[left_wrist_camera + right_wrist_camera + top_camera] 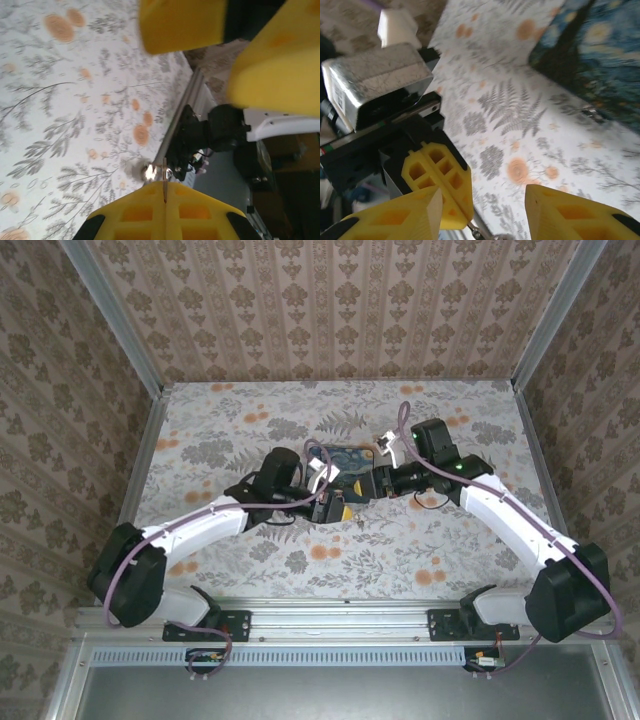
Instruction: Unlock a padlock with a key
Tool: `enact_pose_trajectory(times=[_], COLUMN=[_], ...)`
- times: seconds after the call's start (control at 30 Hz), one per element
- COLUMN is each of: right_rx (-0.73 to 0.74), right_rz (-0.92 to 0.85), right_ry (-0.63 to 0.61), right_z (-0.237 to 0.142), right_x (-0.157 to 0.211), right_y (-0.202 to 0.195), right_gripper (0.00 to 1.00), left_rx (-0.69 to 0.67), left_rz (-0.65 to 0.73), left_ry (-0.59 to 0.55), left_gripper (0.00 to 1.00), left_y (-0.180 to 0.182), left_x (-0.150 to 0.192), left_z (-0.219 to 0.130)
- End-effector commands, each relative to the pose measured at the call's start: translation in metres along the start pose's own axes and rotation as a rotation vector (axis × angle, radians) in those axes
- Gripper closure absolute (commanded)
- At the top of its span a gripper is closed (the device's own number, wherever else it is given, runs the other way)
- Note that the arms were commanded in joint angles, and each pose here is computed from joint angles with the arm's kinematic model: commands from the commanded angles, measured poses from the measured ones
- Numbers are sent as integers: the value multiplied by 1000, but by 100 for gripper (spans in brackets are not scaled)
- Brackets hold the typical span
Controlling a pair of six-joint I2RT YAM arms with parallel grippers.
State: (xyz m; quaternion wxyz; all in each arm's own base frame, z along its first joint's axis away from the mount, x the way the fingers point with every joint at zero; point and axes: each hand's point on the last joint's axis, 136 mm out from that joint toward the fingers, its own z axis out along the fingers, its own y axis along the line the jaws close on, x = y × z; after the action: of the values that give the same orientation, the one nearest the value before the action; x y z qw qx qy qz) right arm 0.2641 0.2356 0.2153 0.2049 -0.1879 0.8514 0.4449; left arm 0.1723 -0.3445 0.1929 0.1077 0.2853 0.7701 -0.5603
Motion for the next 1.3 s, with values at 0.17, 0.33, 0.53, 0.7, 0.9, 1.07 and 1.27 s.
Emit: enact_pose_trajectory(times=[0.17, 0.33, 0.53, 0.7, 0.9, 1.07, 1.27], right_rx=[-219, -258, -265, -272, -280, -279, -296], right_rz=[-109, -85, -71, -67, -66, -60, -54], right_ry=[36, 22, 9, -14, -2, -8, -46], right_z=[-10, -7, -4, -3, -3, -3, -1], right_x=[33, 37, 32, 27, 30, 30, 21], right_y=[35, 36, 34, 34, 37, 36, 39], right_gripper=[54, 56, 61, 67, 72, 75, 75], left_rx=[129, 133, 140, 145, 140, 135, 153], left_rz=[189, 182, 186, 183, 169, 157, 162], left_ry=[-38, -50, -61, -65, -78, -101, -104], left_gripper=[100, 100, 100, 100, 100, 100, 100], left_y=[-41, -37, -39, -39, -35, -30, -33], left_x=[-11, -15, -18, -19, -22, -26, -26], left_z=[-18, -19, -19, -19, -21, -23, -23])
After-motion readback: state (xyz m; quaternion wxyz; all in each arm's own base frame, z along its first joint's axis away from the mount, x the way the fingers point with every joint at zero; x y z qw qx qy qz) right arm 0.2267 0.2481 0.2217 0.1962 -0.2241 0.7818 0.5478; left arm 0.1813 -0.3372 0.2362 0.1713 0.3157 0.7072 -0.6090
